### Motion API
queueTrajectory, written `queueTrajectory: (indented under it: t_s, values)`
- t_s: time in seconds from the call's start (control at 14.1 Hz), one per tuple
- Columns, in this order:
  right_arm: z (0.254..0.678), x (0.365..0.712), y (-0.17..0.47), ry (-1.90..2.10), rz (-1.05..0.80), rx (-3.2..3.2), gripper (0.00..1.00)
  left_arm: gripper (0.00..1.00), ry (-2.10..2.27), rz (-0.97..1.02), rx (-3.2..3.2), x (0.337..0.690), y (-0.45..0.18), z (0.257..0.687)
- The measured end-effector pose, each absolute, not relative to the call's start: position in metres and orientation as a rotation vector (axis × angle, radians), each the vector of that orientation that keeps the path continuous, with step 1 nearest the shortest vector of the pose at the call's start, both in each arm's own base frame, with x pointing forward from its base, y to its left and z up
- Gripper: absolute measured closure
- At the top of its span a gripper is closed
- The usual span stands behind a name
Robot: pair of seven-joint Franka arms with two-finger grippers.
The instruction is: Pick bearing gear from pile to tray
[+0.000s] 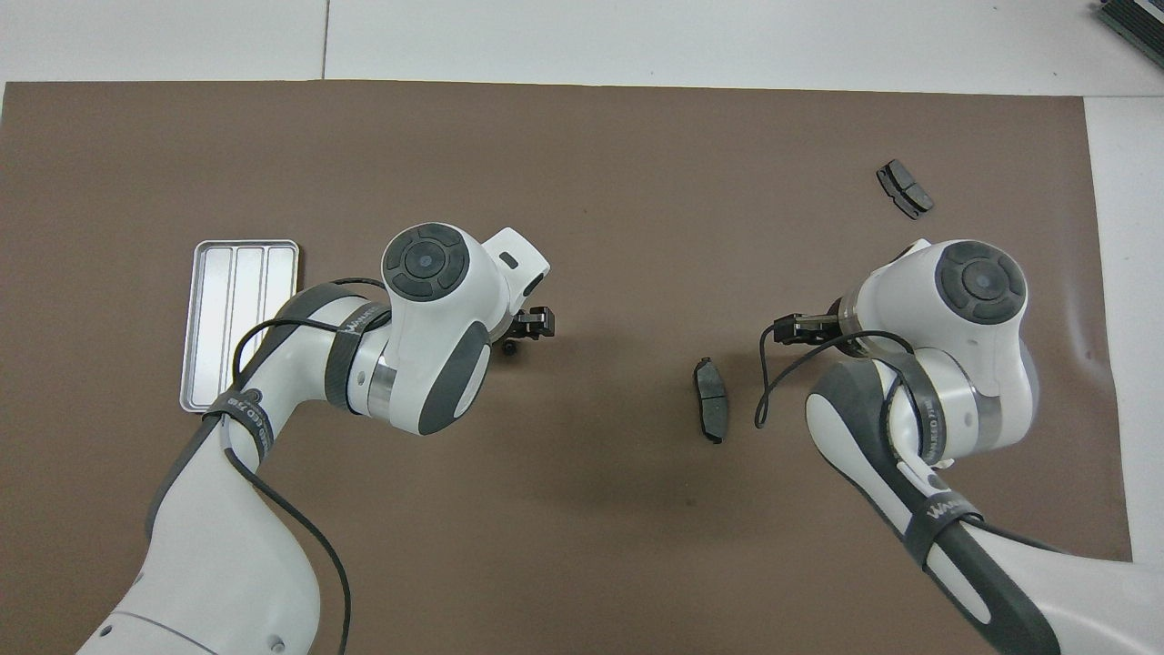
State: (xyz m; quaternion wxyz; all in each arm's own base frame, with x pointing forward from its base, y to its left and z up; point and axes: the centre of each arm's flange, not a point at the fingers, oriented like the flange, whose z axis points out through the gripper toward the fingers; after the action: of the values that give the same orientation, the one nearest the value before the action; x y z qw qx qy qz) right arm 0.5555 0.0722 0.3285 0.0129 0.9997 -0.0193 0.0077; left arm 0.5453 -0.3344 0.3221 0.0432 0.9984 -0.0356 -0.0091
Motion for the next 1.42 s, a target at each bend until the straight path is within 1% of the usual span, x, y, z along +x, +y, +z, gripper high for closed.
queueTrajectory:
  t_s: [0.07,0.14,0.28,0.36,0.85,1.0,1.07,1.14,1.21,1.28,1.35,1.42]
  values:
    - [0.323,0.553,0.065,-0.047,0.041,3.117,0.0,0.09,-0.114,-0.033,3.054,0.544,-0.335,0.32]
    - [0.315,0.549,0.061,-0.036,0.05,3.119,0.0,0.21,-0.118,-0.04,3.056,0.542,-0.335,0.318]
    - [0.3,0.537,0.06,-0.031,0.035,3.119,0.0,0.26,-0.124,-0.053,3.059,0.539,-0.336,0.314]
    - [0.297,0.533,0.06,-0.03,0.022,3.118,0.0,0.3,-0.13,-0.059,3.06,0.537,-0.336,0.312]
    - [0.281,0.503,0.052,-0.042,-0.059,3.111,0.0,0.38,-0.161,-0.058,3.063,0.529,-0.347,0.298]
    - [0.279,0.498,0.052,-0.033,-0.071,3.109,0.02,0.39,-0.166,-0.052,3.062,0.528,-0.349,0.297]
    - [0.279,0.497,0.051,-0.019,-0.073,3.11,0.06,0.43,-0.169,-0.053,3.062,0.527,-0.349,0.296]
    - [0.279,0.497,0.051,-0.015,-0.073,3.11,0.07,0.44,-0.172,-0.055,3.062,0.526,-0.35,0.296]
    - [0.279,0.496,0.051,-0.012,-0.073,3.11,0.13,0.51,-0.178,-0.057,3.063,0.525,-0.351,0.295]
    - [0.279,0.496,0.051,-0.012,-0.073,3.11,0.18,0.51,-0.18,-0.057,3.063,0.525,-0.351,0.295]
    - [0.279,0.497,0.051,-0.012,-0.072,3.11,0.2,0.57,-0.177,-0.057,3.065,0.526,-0.349,0.296]
    - [0.282,0.497,0.051,-0.012,-0.065,3.111,0.33,0.66,-0.178,-0.057,3.066,0.526,-0.348,0.296]
